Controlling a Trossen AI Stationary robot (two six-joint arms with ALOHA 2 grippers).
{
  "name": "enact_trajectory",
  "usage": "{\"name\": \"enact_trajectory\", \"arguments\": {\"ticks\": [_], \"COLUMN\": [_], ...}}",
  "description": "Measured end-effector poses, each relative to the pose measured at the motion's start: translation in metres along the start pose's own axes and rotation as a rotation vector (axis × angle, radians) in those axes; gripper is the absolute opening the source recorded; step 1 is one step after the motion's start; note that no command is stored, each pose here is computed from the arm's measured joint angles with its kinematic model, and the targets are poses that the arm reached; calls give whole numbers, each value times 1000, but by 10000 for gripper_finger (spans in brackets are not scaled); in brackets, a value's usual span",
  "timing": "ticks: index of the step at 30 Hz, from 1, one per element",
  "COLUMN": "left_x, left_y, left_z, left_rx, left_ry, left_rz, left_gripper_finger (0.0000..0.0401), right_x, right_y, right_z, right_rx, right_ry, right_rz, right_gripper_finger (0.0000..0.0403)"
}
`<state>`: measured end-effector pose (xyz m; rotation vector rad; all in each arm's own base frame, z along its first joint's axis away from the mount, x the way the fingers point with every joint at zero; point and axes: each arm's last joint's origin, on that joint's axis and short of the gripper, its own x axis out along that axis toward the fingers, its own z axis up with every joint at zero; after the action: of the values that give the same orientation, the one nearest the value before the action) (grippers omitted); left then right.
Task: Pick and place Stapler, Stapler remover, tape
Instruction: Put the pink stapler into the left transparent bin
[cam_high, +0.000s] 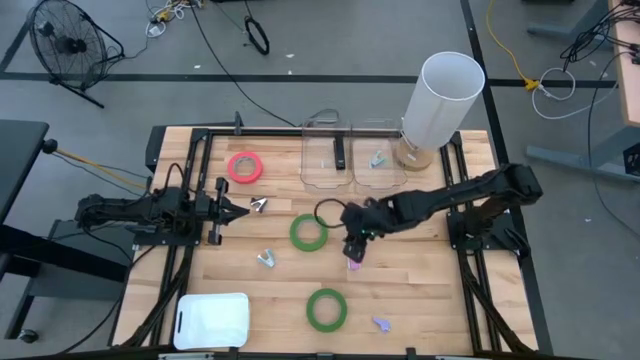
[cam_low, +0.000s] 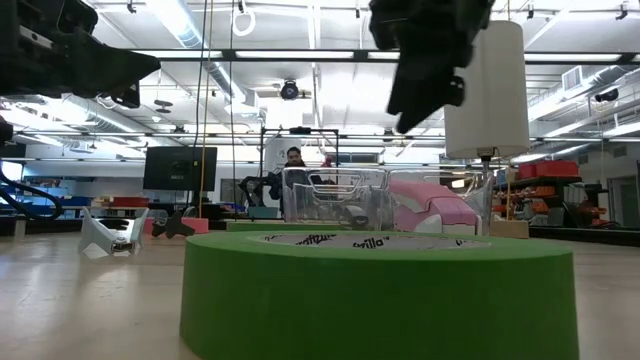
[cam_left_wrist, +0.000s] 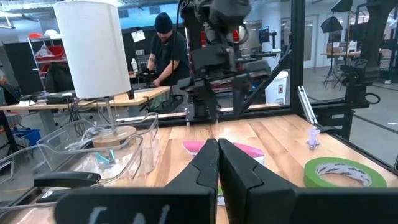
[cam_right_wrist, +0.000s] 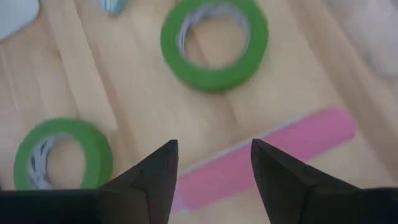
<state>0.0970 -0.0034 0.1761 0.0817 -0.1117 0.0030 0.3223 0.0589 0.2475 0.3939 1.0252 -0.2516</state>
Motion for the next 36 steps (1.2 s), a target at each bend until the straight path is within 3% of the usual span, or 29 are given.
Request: {"name": "enact_trajectory", "arguments": {"ticks": [9,14,23,36], "left_x": [0,0,0,0], "left_y": [0,0,0,0], "left_z": [0,0,0,0], "left_rx": [-13,-24,-24,-23], "left_ry": [2,2,2,4], "left_rz": [0,0,0,0], "left_gripper_finger": [16,16,16,16], "right_x": [2,16,31,35], "right_y": [4,-3,-7,-8], "right_z": [-20,-32,-39,-40], "right_rx": [172,232,248,252], "right_ry": [83,98,66,58], "right_rz": [-58,-74,0,-36], "right_gripper_finger": [203,224,272,276]}}
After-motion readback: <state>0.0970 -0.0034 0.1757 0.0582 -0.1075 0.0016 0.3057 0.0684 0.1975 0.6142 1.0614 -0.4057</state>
